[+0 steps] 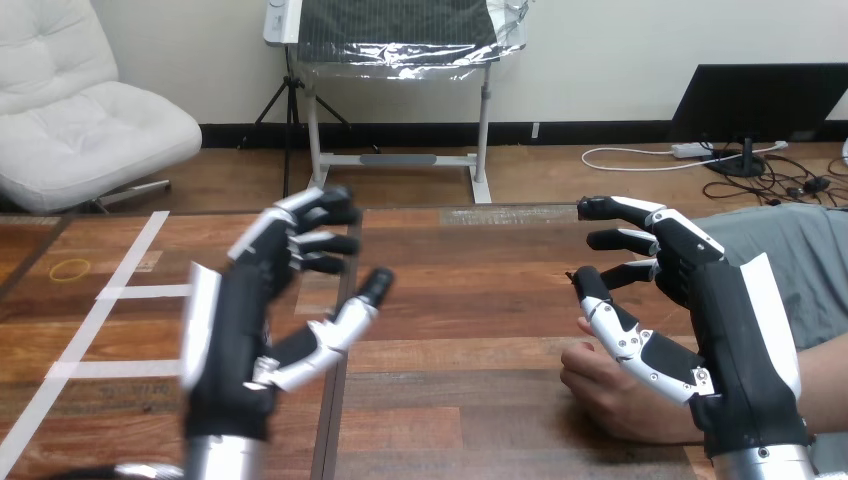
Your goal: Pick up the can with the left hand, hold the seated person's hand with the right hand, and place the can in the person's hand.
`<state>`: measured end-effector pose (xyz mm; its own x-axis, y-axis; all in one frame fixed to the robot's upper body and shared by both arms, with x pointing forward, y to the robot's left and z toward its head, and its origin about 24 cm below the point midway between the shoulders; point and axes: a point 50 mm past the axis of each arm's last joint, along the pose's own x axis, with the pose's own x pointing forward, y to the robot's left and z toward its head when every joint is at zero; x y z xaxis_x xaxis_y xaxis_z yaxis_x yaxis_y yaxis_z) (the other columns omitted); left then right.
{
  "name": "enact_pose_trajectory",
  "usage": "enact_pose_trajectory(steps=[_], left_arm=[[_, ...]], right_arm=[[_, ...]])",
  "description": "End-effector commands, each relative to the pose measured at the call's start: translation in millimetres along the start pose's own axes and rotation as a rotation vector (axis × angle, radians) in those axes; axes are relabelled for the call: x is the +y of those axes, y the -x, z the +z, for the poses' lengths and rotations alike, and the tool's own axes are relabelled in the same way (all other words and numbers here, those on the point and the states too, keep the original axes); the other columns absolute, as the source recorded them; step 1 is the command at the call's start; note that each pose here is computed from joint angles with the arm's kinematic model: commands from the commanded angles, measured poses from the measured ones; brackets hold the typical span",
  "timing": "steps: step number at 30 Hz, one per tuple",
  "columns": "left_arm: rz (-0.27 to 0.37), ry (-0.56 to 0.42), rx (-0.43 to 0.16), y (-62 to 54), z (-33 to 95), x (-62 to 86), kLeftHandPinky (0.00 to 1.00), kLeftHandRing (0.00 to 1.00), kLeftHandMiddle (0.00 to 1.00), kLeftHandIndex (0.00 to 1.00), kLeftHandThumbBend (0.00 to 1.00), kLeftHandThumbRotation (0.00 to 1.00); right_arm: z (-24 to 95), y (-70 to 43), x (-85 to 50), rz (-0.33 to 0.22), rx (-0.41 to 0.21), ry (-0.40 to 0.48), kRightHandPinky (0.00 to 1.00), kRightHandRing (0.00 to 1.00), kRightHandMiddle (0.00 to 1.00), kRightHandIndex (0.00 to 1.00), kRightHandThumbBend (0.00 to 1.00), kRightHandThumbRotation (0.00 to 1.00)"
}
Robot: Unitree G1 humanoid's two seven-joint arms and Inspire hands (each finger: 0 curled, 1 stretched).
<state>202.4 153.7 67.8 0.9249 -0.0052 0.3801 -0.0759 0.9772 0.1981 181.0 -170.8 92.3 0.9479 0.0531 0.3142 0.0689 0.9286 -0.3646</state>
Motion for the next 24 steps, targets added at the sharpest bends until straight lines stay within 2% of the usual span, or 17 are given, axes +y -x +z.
enact_pose_trajectory(steps=[1, 7, 14, 24], left_arm=[[-0.006, -0.104, -0.104, -22.1, 25.0, 24.6, 0.66, 0.70, 0.74, 0.76, 0.61, 0.07], [-0.059, -0.230, -0.104, -31.4, 32.6, 45.4, 0.71, 0.73, 0.77, 0.78, 0.64, 0.08], [-0.127, -0.386, -0.064, -42.8, 41.1, 69.1, 0.74, 0.77, 0.80, 0.80, 0.69, 0.13], [-0.199, -0.526, -0.018, -56.1, 44.3, 88.7, 0.75, 0.79, 0.82, 0.81, 0.73, 0.16]], right_arm=[[12.7, -14.2, -2.3, -0.007, -0.102, -0.006, 0.56, 0.71, 0.80, 0.71, 0.39, 0.00], [12.7, -14.6, -2.0, -0.006, -0.098, -0.009, 0.56, 0.71, 0.80, 0.71, 0.39, 0.00], [12.4, -15.4, -1.6, -0.003, -0.097, -0.009, 0.56, 0.71, 0.81, 0.71, 0.39, 0.00], [12.8, -16.2, -1.1, -0.001, -0.094, -0.008, 0.56, 0.72, 0.81, 0.71, 0.39, 0.00]])
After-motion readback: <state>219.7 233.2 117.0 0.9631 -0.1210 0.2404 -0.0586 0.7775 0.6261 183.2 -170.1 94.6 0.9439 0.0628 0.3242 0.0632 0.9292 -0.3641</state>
